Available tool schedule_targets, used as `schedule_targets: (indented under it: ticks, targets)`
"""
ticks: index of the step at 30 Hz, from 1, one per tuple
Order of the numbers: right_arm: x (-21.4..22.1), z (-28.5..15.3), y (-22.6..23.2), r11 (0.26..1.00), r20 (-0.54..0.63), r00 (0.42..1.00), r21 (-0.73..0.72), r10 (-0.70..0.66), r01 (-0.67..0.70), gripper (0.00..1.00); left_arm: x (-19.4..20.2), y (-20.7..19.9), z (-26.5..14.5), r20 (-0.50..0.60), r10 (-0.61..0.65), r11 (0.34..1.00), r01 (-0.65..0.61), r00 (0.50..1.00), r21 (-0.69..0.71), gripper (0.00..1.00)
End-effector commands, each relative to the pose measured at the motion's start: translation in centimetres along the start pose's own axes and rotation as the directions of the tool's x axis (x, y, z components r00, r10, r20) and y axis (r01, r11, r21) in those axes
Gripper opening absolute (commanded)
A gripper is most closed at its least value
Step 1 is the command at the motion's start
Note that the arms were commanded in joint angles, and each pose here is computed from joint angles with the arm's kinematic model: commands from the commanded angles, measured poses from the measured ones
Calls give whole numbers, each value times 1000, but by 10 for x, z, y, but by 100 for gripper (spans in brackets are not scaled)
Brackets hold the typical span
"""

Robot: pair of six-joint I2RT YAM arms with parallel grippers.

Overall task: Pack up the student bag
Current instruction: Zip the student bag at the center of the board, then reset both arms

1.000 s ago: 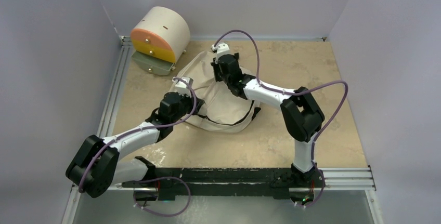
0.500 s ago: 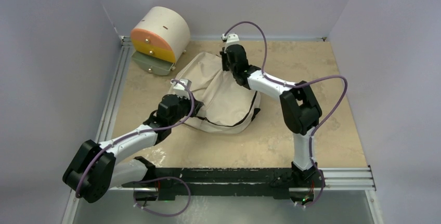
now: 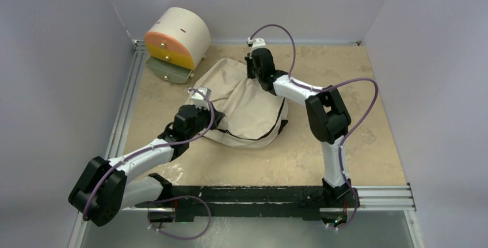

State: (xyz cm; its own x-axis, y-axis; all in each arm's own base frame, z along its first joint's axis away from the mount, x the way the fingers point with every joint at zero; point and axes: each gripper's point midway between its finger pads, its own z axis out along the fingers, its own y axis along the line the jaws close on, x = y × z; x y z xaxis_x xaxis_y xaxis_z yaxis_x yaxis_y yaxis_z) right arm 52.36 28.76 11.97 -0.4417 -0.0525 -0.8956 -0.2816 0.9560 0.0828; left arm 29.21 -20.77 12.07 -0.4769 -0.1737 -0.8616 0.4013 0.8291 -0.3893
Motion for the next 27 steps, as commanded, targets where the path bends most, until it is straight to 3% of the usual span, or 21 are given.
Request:
schedule_targets:
  ticks: [1, 4, 10, 14, 19, 22, 27]
  targets:
    - [-79, -8, -38, 996, 192, 980, 63, 52, -65, 1, 18, -2, -9, -97, -34, 999, 33, 995, -6, 3]
    - [-101, -28, -26, 995, 225, 970, -5, 93, -95, 20, -3, -7, -8, -87, -54, 998, 52, 995, -28, 26]
    - [-146, -99, -14, 972, 322, 919, -124, 227, -197, 47, -65, -29, -17, -11, -48, 998, 48, 999, -26, 55]
    - [-148, -149, -19, 944, 347, 879, -168, 327, -285, 62, -92, -37, -34, -8, -18, 999, 18, 1000, -38, 57]
    - [-116, -202, -28, 908, 303, 857, -183, 416, -376, 80, -104, -34, -74, 12, 26, 997, -25, 1000, -74, 58]
    - [-93, -233, -32, 887, 280, 843, -202, 459, -416, 98, -106, -25, -102, 37, 27, 992, -22, 999, -128, 60]
    - [-58, -273, -48, 865, 286, 816, -186, 501, -466, 99, -105, -3, -147, 95, -28, 967, 51, 995, -251, 61]
